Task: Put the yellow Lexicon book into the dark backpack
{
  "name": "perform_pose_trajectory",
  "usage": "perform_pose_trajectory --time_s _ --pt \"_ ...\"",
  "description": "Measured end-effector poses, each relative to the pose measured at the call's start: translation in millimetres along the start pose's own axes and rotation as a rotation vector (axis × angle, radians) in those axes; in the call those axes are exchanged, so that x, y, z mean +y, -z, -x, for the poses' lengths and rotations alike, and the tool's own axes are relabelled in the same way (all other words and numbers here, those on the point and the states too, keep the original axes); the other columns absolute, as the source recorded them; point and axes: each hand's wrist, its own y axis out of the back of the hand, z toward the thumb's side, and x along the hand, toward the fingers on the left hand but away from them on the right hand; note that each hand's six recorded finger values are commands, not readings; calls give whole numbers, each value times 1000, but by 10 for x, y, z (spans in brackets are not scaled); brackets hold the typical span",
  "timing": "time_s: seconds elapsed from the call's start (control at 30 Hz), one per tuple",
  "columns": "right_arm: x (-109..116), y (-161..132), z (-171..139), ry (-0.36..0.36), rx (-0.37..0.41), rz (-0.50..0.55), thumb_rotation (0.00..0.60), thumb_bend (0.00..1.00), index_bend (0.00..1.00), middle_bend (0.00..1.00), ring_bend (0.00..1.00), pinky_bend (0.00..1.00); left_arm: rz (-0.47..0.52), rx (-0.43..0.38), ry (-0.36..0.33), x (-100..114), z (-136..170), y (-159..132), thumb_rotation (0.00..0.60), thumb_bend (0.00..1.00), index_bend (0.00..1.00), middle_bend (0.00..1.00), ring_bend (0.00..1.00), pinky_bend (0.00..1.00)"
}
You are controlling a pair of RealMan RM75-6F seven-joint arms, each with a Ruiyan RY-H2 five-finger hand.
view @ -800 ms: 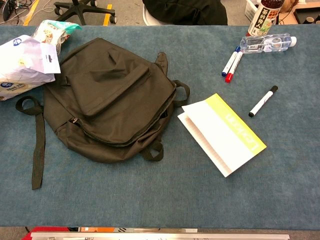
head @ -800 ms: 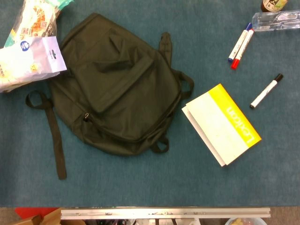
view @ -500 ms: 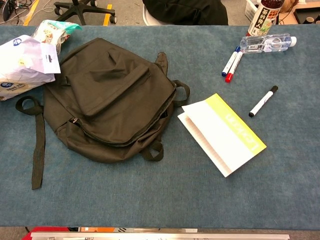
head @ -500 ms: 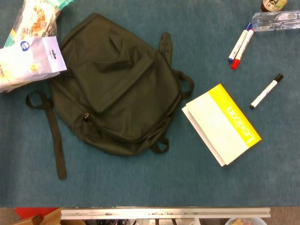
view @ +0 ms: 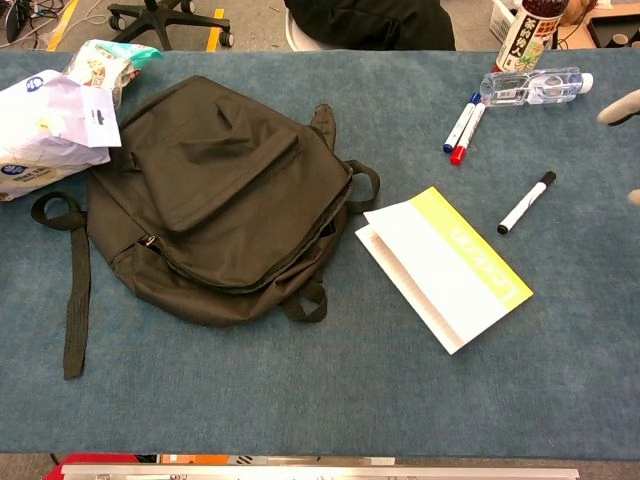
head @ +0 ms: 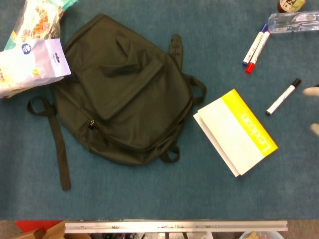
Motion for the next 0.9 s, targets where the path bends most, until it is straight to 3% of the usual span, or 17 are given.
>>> perform_pose_trajectory --time_s 0.17,0.37,0.57,0.9 --pt "-109 -418 280 -79 162 -11 600 188 275 348 251 387 1 9 -9 32 45 40 600 349 153 127 98 70" --pt "-289 -841 501 -153 293 -15 600 182 275 348 251 387 -1 20 -17 67 86 96 600 348 153 127 98 70" --pt "-480 -1138 615 -216 378 -25 600 167 275 348 251 388 -4 10 -9 55 108 76 600 349 153 127 98 70" --pt "-865 -1404 765 -312 436 -48 600 162 275 348 255 387 -4 11 -2 45 143 93 600 349 153 127 98 70"
